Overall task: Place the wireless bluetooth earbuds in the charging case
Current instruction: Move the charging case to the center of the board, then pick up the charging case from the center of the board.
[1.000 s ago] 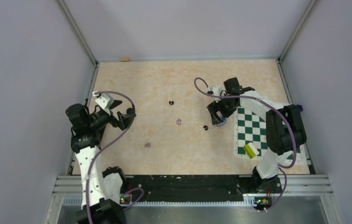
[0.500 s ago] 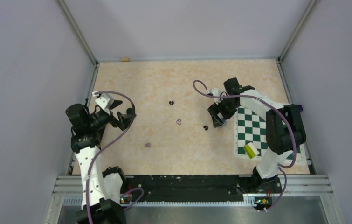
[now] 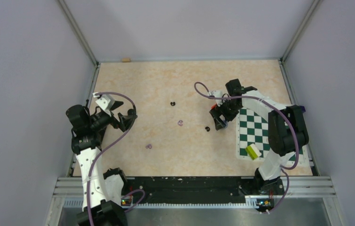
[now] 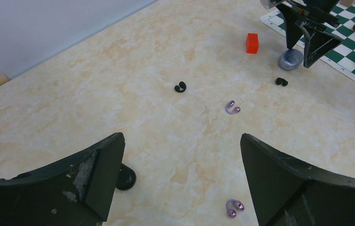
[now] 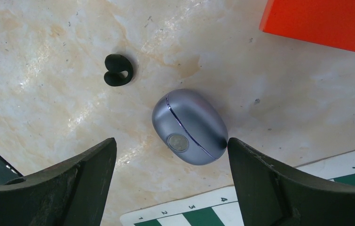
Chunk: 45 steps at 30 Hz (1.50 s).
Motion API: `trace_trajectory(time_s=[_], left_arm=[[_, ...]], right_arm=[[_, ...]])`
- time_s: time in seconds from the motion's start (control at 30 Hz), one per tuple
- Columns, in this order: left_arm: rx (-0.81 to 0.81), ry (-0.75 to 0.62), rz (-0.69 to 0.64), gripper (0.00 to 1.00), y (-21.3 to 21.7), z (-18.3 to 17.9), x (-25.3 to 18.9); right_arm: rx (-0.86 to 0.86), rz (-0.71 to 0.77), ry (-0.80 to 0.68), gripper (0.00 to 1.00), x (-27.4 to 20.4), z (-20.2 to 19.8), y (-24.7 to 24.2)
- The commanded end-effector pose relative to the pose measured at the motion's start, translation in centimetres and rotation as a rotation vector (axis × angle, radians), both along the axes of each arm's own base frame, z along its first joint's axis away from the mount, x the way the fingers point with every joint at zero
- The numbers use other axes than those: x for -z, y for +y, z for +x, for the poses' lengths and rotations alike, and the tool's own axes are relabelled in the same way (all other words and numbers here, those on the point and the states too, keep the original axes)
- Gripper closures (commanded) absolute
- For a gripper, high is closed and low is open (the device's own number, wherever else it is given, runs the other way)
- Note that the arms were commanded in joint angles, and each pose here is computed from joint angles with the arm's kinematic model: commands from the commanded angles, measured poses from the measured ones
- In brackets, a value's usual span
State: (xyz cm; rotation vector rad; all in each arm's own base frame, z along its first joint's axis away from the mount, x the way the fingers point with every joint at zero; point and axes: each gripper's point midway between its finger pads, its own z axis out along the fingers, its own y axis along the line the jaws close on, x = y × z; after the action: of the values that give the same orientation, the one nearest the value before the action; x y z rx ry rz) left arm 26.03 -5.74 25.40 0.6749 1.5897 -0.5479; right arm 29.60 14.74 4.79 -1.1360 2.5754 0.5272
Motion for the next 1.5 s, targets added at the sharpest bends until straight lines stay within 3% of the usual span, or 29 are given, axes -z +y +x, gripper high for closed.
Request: trace_trajectory(time_s=[0.0, 0.43, 0.9, 1.47], left_arm=[[0.020, -0.039, 0.009, 0.01, -0.2, -0.3, -0.8], [0.025, -0.030, 0.002, 0.01, -0.2, -0.1, -0.7], [0.028, -0.029, 0.000, 0.01, -0.3, -0.2, -0.7], [0.030, -0.035, 0.006, 0.01, -0.3, -0.3, -0.8]], right_arm=[[-0.034, 0.045, -0.078, 0.13, -2.6, 1.3, 1.0], [0.001, 0.055, -0.224, 0.13, -4.0, 3.6, 1.0], [-0.011, 0.098, -0.212, 0.13, -4.0, 3.6, 2.0], [-0.009, 0.030, -0.147, 0.13, -1.7, 3.1, 1.5]])
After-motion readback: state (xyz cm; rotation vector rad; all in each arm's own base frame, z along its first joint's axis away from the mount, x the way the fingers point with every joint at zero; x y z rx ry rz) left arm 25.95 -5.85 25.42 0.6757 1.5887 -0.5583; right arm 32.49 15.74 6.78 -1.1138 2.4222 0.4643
